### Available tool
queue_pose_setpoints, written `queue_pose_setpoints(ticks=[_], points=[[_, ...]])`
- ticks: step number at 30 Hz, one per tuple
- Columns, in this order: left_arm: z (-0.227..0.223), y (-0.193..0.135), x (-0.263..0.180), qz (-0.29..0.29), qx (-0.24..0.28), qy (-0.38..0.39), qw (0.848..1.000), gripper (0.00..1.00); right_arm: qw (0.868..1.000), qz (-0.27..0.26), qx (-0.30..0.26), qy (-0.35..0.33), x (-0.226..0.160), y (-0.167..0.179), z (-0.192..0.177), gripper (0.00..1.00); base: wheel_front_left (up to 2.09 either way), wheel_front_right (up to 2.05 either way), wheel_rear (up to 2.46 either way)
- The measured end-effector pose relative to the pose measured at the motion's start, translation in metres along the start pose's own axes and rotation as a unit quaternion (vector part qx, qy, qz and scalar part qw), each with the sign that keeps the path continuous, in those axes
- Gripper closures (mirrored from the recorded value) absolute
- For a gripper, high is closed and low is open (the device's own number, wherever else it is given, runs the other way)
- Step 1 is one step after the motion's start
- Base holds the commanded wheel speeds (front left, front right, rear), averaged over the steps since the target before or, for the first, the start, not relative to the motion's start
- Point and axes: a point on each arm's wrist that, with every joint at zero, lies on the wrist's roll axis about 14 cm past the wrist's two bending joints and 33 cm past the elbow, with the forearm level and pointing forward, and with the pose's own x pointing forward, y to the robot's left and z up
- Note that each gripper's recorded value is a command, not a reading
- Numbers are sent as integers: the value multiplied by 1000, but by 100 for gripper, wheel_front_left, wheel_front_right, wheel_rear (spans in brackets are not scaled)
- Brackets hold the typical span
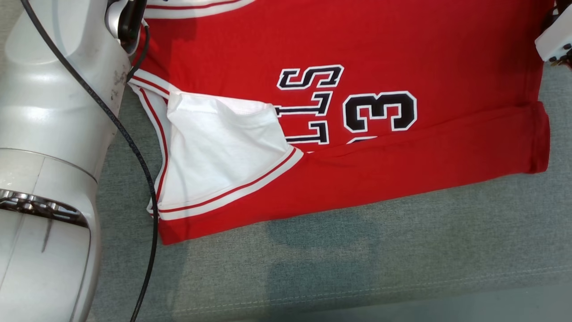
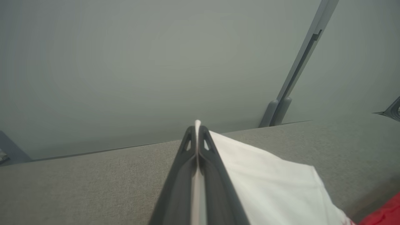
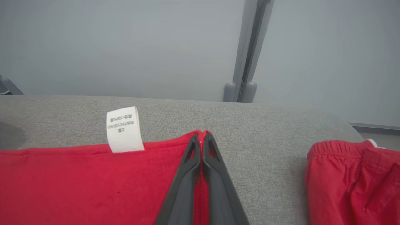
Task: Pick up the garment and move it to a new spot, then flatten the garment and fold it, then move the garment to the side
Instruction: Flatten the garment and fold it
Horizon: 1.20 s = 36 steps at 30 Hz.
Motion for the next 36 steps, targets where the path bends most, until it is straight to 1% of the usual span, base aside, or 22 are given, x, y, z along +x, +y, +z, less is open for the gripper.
queue_pose_setpoints(ticks=[3, 8, 14, 18, 22, 26, 30, 36], points=[[7, -2, -2, -14, 3, -19, 1000, 100, 1000, 9, -13, -22, 5, 5, 8, 100, 0, 0, 0], [14, -6, -11, -29, -3, -37, 999, 100, 999, 22, -11, -23, 3, 10, 1, 100, 0, 0, 0], [8, -16, -32, -45, -32, -53, 997, 100, 999, 30, 3, -15, -18, 8, -16, 100, 0, 0, 0], [14, -23, -48, -62, -30, -76, 995, 100, 999, 38, 20, -20, -32, 8, -19, 100, 0, 0, 0], [11, -25, -67, -68, -28, -87, 993, 100, 998, 41, 31, -27, -43, 5, -19, 100, 0, 0, 0], [8, -29, -89, -65, -38, -92, 993, 100, 998, 42, 42, -28, -52, 2, -23, 100, 0, 0, 0], [13, -31, -117, -60, -41, -108, 992, 100, 997, 43, 52, -29, -58, 0, -26, 100, 0, 0, 0], [27, -30, -161, -49, -46, -132, 989, 100, 997, 42, 49, -29, -59, -5, -29, 100, 0, 0, 0]])
